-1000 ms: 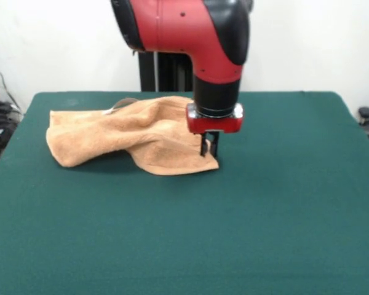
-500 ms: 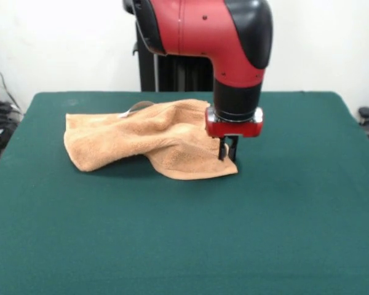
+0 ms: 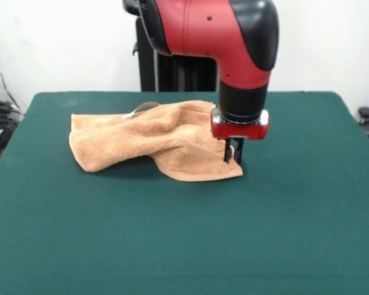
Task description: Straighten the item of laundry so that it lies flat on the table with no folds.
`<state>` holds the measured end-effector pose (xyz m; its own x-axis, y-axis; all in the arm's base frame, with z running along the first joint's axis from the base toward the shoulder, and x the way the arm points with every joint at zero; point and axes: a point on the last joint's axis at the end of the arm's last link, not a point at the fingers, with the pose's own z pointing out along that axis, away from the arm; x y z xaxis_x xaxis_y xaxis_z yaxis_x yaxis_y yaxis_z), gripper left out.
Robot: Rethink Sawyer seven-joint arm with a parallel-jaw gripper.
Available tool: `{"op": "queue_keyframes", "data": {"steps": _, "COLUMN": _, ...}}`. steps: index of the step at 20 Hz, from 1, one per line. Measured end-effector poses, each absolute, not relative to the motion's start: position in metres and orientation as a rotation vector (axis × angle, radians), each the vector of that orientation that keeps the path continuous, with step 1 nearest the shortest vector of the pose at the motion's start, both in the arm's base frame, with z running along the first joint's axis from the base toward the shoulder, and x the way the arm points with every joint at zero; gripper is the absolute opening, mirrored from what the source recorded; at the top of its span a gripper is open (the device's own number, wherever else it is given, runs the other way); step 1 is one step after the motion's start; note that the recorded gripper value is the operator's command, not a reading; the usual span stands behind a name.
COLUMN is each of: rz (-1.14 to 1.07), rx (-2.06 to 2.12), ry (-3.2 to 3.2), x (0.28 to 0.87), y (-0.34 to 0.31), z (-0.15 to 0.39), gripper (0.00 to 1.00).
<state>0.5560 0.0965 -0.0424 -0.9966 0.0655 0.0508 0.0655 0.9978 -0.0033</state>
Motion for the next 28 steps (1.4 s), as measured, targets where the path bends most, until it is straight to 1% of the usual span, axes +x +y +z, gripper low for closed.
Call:
{"op": "queue_keyframes", "data": {"steps": 8, "rz": 0.001, "rx": -0.121, "ry": -3.103, "x": 0.554, "y": 0.092, "z": -0.041, "gripper": 0.00}}
{"op": "queue_keyframes", "data": {"steps": 18, "rz": 0.003, "rx": -0.216, "ry": -3.107, "x": 0.541, "y": 0.058, "z": -0.033, "gripper": 0.00}}
{"op": "queue_keyframes", "data": {"steps": 23, "rz": 0.017, "rx": -0.227, "ry": -3.099, "x": 0.527, "y": 0.031, "z": -0.023, "gripper": 0.00}}
{"op": "queue_keyframes", "data": {"steps": 28, "rz": 0.038, "rx": -0.248, "ry": -3.088, "x": 0.507, "y": -0.011, "z": -0.010, "gripper": 0.00}}
